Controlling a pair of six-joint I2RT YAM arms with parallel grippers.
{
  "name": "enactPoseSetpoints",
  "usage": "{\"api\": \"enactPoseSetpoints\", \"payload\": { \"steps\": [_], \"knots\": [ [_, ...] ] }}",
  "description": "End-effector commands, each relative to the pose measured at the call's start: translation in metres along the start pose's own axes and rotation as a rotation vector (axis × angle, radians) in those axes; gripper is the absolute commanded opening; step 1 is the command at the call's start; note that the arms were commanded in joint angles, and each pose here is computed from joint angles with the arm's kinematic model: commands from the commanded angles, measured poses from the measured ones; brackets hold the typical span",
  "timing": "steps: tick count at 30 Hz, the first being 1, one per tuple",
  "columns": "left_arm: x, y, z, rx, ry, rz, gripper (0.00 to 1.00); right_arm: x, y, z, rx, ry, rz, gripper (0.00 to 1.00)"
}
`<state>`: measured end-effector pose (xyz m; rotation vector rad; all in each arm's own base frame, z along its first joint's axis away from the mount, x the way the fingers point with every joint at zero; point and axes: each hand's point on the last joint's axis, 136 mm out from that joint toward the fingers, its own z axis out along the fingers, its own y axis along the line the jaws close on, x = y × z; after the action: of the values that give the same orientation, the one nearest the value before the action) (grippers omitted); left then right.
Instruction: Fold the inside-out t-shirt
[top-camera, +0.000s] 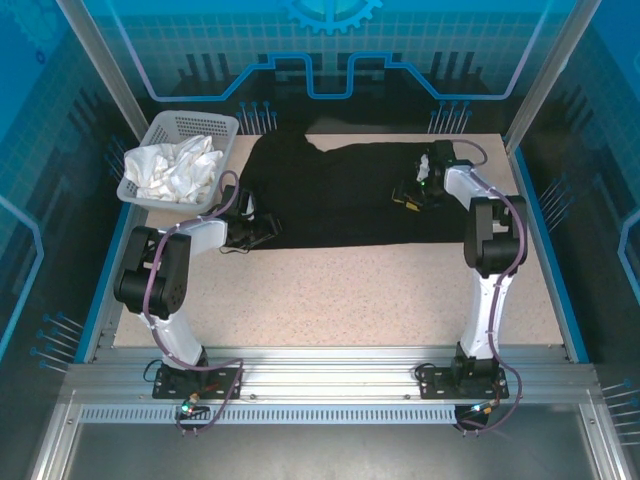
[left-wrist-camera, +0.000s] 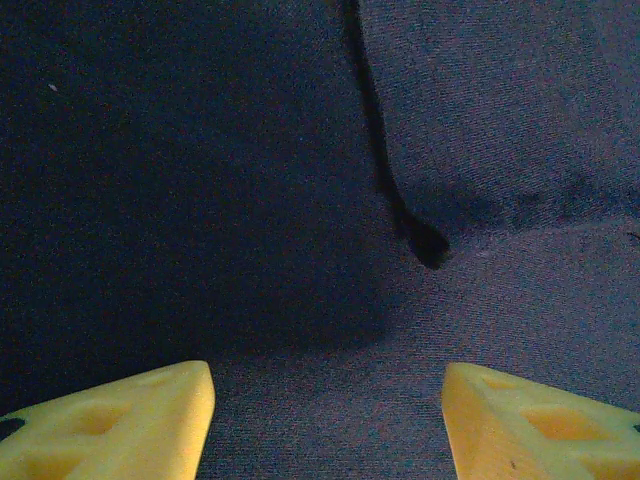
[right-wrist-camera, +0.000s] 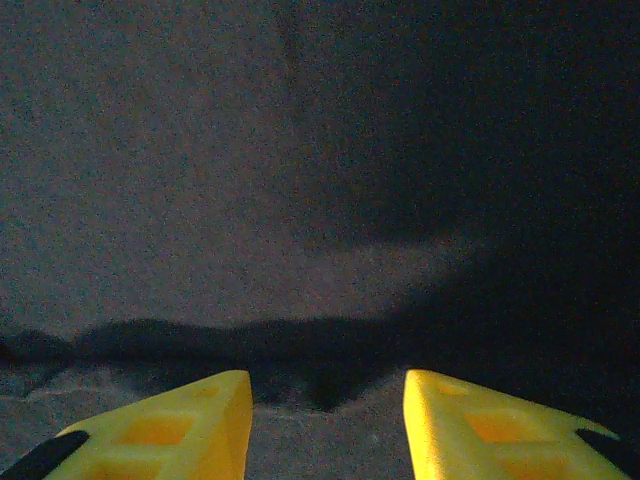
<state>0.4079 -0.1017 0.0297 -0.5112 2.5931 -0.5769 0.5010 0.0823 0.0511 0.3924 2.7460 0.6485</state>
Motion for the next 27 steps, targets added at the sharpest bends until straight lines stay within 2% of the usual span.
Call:
{"api": "enactPoseSetpoints", "payload": {
  "steps": [1, 7, 11, 16, 22, 27],
  "knots": [
    [0.013, 0.015, 0.004, -0.041, 0.035, 0.019, 0.64, -0.008, 0.001, 0.008, 0.022, 0.019, 0.036, 0.43],
    [0.012, 0.014, 0.002, -0.037, 0.031, 0.019, 0.64, -0.024, -0.002, -0.006, 0.021, -0.030, 0.039, 0.42],
    [0.008, 0.009, -0.001, -0.025, 0.023, 0.020, 0.64, -0.011, -0.009, -0.036, 0.029, -0.064, -0.010, 0.44],
    [0.007, 0.004, -0.001, -0.004, 0.029, 0.011, 0.64, 0.028, -0.058, -0.056, 0.151, -0.022, -0.021, 0.45],
    [0.012, 0.002, 0.001, 0.012, 0.054, -0.004, 0.64, 0.058, -0.125, -0.058, 0.335, 0.072, 0.023, 0.45],
    [0.023, 0.004, 0.000, 0.017, 0.082, -0.012, 0.64, 0.085, -0.158, -0.057, 0.422, 0.143, 0.056, 0.44]
  ]
}}
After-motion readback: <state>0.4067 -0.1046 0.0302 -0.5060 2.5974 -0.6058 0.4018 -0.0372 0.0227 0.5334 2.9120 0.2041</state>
